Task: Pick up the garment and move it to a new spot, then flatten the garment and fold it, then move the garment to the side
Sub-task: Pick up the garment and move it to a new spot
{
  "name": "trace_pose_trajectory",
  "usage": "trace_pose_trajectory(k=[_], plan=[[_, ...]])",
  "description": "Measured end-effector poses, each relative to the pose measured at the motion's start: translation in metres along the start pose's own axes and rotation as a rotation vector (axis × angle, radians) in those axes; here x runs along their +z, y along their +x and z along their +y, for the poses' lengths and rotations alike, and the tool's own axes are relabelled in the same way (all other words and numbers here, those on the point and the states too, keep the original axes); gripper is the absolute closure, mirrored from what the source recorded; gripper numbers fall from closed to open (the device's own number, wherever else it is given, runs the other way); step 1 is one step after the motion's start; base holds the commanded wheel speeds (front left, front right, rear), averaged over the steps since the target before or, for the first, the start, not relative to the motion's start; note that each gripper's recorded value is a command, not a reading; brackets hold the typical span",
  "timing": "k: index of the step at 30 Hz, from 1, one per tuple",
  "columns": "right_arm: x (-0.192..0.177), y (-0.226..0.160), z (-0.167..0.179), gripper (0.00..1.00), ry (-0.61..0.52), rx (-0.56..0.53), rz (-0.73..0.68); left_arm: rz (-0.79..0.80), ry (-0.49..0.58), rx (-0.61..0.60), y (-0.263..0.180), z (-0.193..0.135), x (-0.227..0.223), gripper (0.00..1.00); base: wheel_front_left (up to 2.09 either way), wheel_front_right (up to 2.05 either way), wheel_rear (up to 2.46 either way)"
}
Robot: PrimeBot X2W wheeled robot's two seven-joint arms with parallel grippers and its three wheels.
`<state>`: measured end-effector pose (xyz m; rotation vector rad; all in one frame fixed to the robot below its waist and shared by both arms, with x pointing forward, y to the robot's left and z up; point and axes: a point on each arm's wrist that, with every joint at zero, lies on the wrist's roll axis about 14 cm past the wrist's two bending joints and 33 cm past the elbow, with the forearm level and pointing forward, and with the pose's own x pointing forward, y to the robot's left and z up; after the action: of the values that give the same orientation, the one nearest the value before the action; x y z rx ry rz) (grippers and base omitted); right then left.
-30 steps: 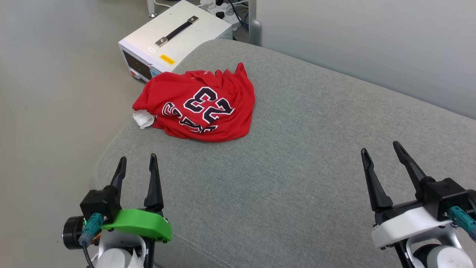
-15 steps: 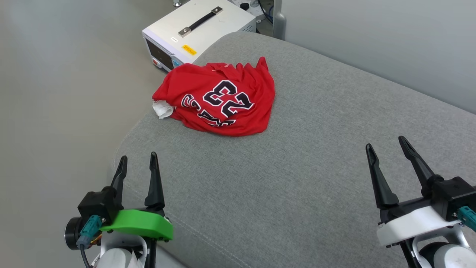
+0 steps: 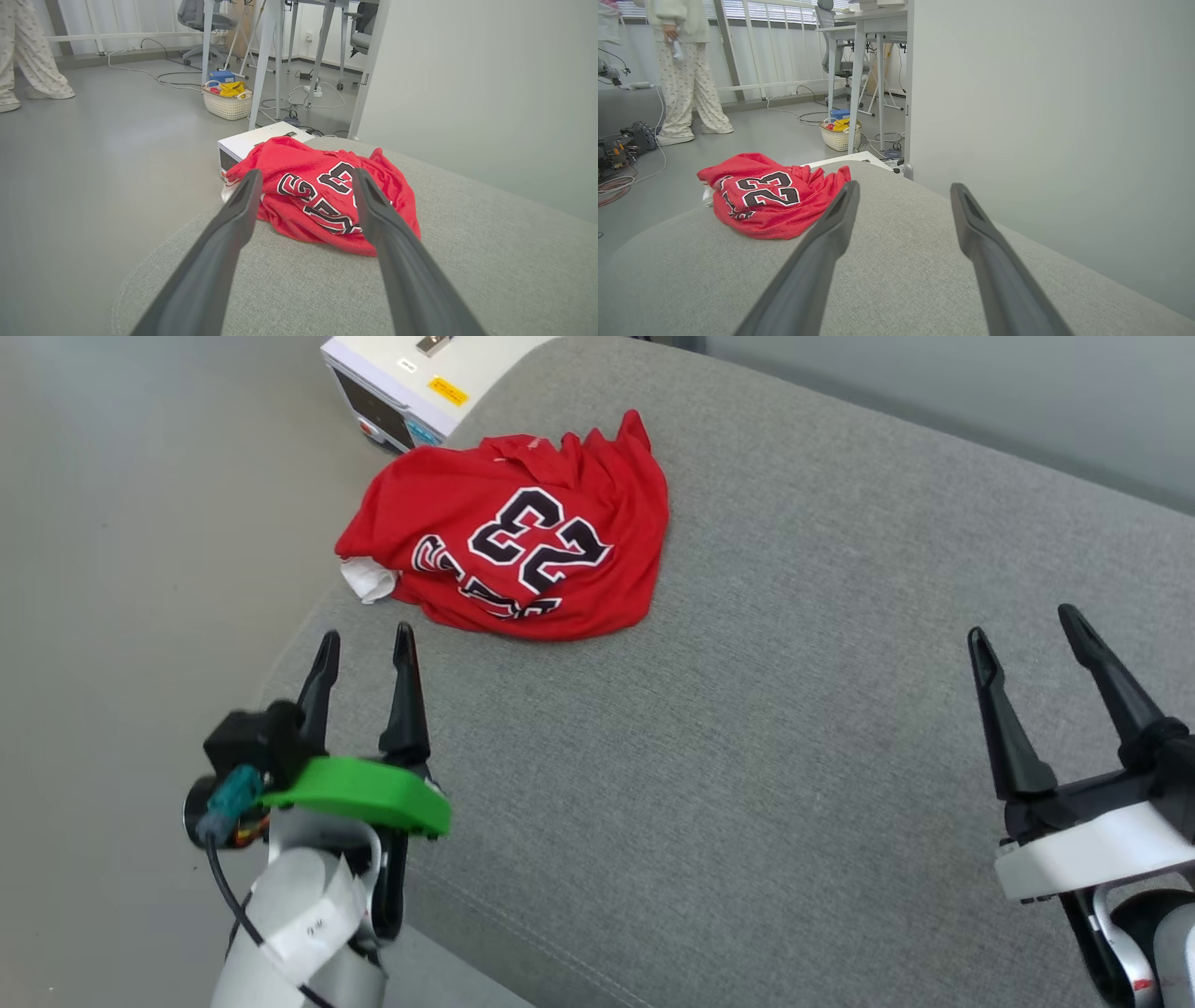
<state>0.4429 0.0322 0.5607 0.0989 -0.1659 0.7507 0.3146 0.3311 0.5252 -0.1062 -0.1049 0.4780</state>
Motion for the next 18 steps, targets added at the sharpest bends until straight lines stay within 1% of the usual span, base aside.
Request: trace_pose_trajectory(k=[6, 11, 15, 18], plan=[[-0.002, 0.0, -0.034, 0.0, -0.011, -0.058, -0.012, 0.131, 0.017, -0.104, 0.066, -0.027, -0.012, 0.0, 0.0, 0.0, 0.0], [-0.008, -0.011, -0.064, 0.0, -0.022, -0.133, 0.0, 0.341, 0.074, -0.179, 0.112, -0.047, -0.04, 0.0, 0.0, 0.0, 0.0], [-0.017, -0.021, -0.086, 0.0, -0.021, -0.191, 0.016, 0.537, 0.125, -0.182, 0.133, -0.047, -0.074, 0.0, 0.0, 0.0, 0.0], [-0.024, -0.029, -0.1, 0.0, -0.016, -0.229, 0.027, 0.674, 0.157, -0.162, 0.143, -0.041, -0.099, 0.0, 0.0, 0.0, 0.0]])
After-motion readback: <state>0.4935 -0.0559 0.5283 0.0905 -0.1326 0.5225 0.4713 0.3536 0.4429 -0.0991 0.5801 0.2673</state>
